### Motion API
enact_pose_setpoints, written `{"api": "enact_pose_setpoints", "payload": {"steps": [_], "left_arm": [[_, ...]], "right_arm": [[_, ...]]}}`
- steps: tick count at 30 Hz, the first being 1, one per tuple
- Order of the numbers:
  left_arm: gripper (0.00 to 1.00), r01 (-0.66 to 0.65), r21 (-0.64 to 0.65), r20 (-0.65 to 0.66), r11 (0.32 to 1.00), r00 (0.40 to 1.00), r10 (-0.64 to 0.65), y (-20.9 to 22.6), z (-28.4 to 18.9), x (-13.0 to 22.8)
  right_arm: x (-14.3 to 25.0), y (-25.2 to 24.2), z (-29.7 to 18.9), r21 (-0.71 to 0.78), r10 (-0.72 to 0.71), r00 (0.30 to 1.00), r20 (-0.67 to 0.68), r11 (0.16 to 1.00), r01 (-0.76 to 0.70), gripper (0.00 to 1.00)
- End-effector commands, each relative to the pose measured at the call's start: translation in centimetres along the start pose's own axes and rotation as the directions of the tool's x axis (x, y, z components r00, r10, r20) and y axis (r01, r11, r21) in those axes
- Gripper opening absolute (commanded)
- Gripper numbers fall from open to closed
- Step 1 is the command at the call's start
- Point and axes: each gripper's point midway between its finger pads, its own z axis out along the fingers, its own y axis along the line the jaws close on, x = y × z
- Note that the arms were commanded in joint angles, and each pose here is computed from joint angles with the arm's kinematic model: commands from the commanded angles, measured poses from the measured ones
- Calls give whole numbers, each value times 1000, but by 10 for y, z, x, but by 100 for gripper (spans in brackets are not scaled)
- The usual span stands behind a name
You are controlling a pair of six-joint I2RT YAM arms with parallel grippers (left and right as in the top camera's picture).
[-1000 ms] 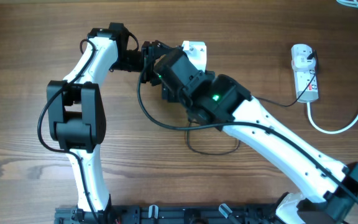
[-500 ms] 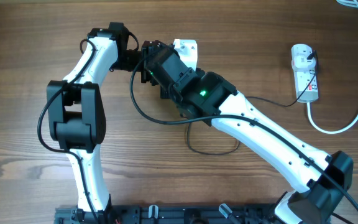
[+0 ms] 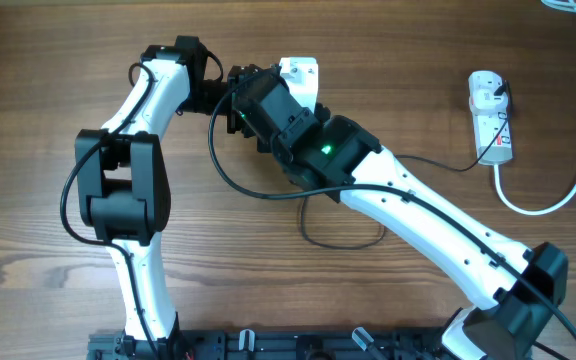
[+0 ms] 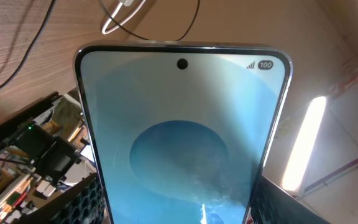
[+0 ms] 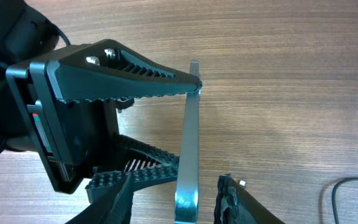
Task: Plug charger to phone and switch on socket
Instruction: 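Grasp the phone's edge with the right gripper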
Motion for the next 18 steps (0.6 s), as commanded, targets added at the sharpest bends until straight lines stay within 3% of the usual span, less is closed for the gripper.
{"api": "enact_pose_setpoints", "payload": {"steps": [1,12,15,18], "left_arm": [[69,-54,42,-25,998,998,55,-16,-1,18],[69,-54,42,-25,998,998,55,-16,-1,18],[69,-54,42,-25,998,998,55,-16,-1,18],[69,-54,42,-25,998,998,55,-16,-1,18]], "right_arm": [[-1,1,11,31,-14,1000,8,999,14,46],[-4,-2,11,50,-28,999,26,998,27,39],[-4,-2,11,49,-36,999,26,998,34,31],[-2,1,11,34,-35,999,14,999,35,30]]}}
